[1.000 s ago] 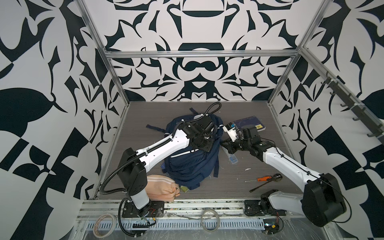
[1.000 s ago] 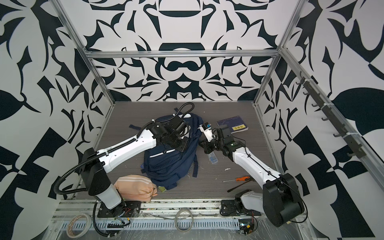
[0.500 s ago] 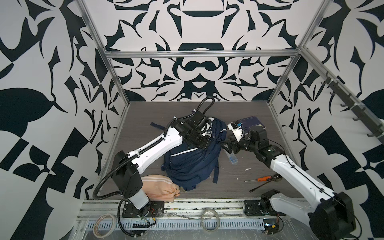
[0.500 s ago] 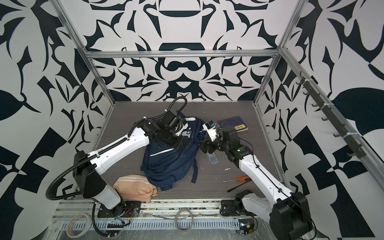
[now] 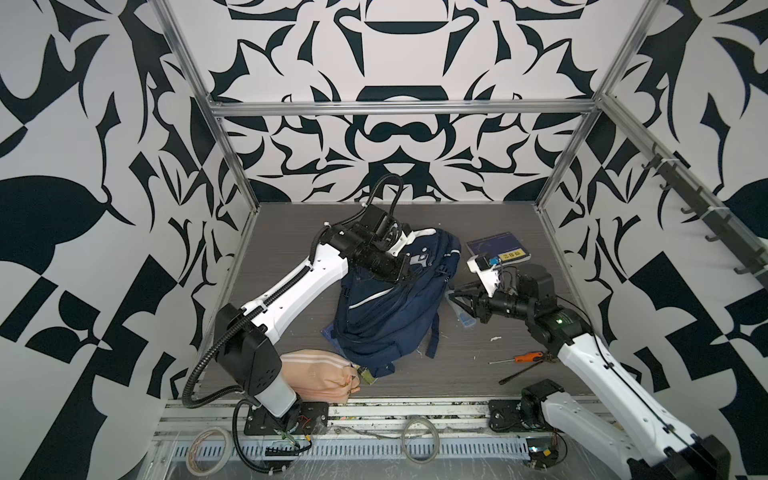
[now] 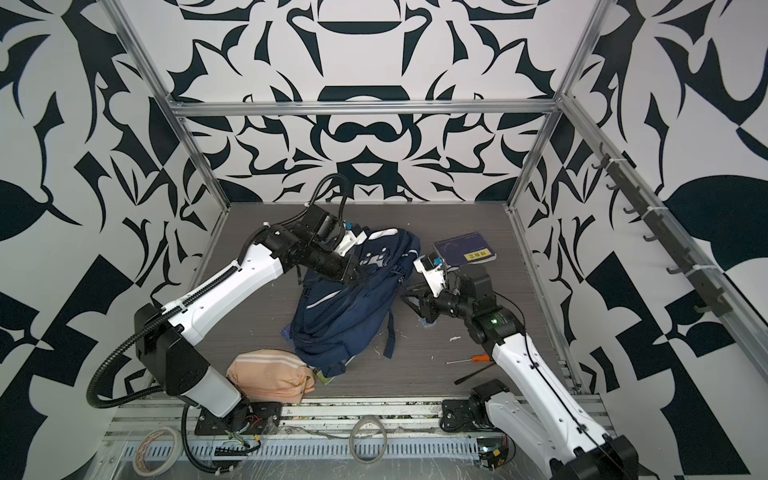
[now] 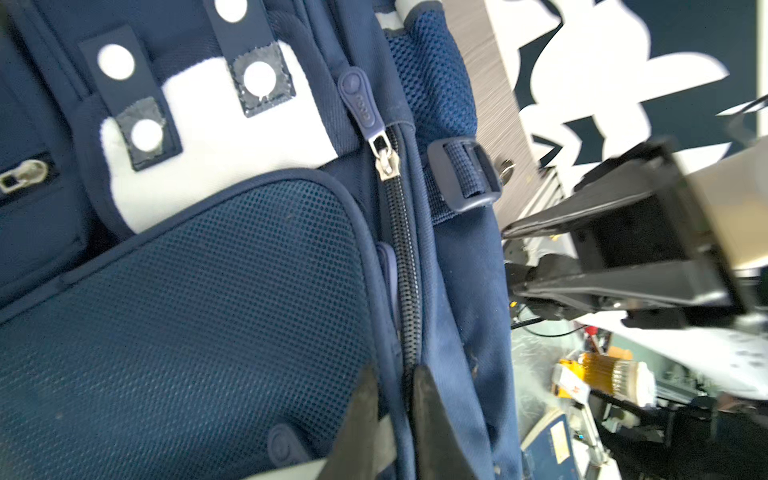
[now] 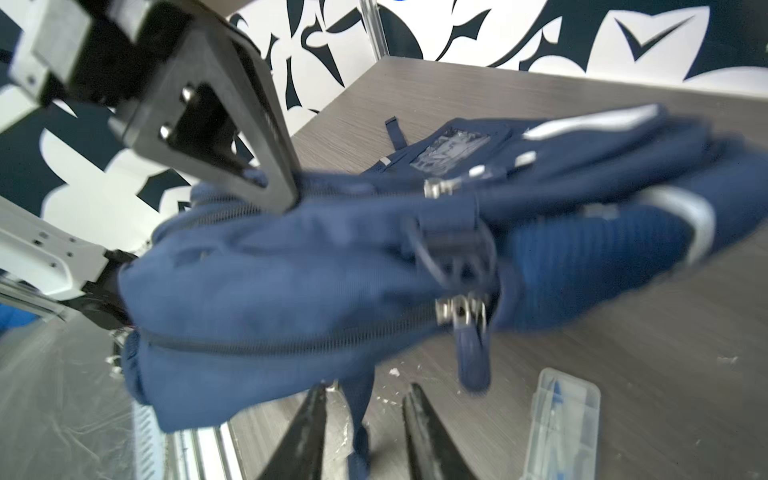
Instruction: Pack the student bag
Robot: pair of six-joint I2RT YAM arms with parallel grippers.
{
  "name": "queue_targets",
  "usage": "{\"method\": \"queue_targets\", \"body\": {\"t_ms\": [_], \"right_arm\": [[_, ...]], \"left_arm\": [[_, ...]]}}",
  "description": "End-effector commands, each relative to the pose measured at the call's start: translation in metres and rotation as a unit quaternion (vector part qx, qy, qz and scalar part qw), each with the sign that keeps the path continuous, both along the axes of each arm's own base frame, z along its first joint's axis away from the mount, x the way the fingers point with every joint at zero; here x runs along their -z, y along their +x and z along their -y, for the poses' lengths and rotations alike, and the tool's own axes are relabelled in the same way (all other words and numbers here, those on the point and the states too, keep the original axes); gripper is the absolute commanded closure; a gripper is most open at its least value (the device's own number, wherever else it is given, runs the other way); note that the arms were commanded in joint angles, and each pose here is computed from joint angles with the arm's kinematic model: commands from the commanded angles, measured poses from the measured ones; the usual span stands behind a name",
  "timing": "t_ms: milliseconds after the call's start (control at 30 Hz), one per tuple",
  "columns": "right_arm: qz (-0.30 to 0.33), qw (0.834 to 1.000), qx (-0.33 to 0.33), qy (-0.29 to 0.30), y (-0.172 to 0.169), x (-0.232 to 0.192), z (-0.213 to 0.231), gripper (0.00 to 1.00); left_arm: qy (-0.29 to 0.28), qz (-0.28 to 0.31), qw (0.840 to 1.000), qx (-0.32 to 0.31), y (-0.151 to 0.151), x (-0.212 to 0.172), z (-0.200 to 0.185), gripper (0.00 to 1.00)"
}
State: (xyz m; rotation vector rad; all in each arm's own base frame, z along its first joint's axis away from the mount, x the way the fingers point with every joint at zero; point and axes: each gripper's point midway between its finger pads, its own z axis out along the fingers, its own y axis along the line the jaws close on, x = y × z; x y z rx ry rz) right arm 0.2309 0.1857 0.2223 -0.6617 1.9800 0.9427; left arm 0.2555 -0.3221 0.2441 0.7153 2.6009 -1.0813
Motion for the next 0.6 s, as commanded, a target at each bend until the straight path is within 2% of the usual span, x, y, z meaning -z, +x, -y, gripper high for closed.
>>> {"method": "queue_targets", "body": {"t_ms": [0, 133, 267, 433, 567], "right_arm": [[-0.022, 0.999, 0.004, 0.04, -0.004, -0.005, 0.006, 0.57], [-0.027, 0.998, 0.029, 0.051, 0.008, -0.005, 0.017, 0.49], [-0.032, 0.995, 0.041, 0.084, 0.031, -0.01, 0.026, 0.46], [-0.041, 0.995, -0.007, 0.092, 0.037, -0.017, 0.017, 0.45], [-0.054, 0.993, -0.034, 0.095, 0.033, -0.017, 0.012, 0.48]], "left_arm": [[-0.092, 0.05, 0.994, 0.04, -0.004, -0.061, 0.01, 1.0], [-0.106, 0.043, 0.992, 0.057, -0.008, -0.062, 0.013, 1.0], [-0.124, 0.038, 0.99, 0.063, -0.009, -0.065, 0.01, 1.0], [-0.135, 0.035, 0.988, 0.068, -0.01, -0.067, 0.007, 1.0], [-0.139, 0.036, 0.987, 0.07, -0.01, -0.069, 0.007, 1.0]]}}
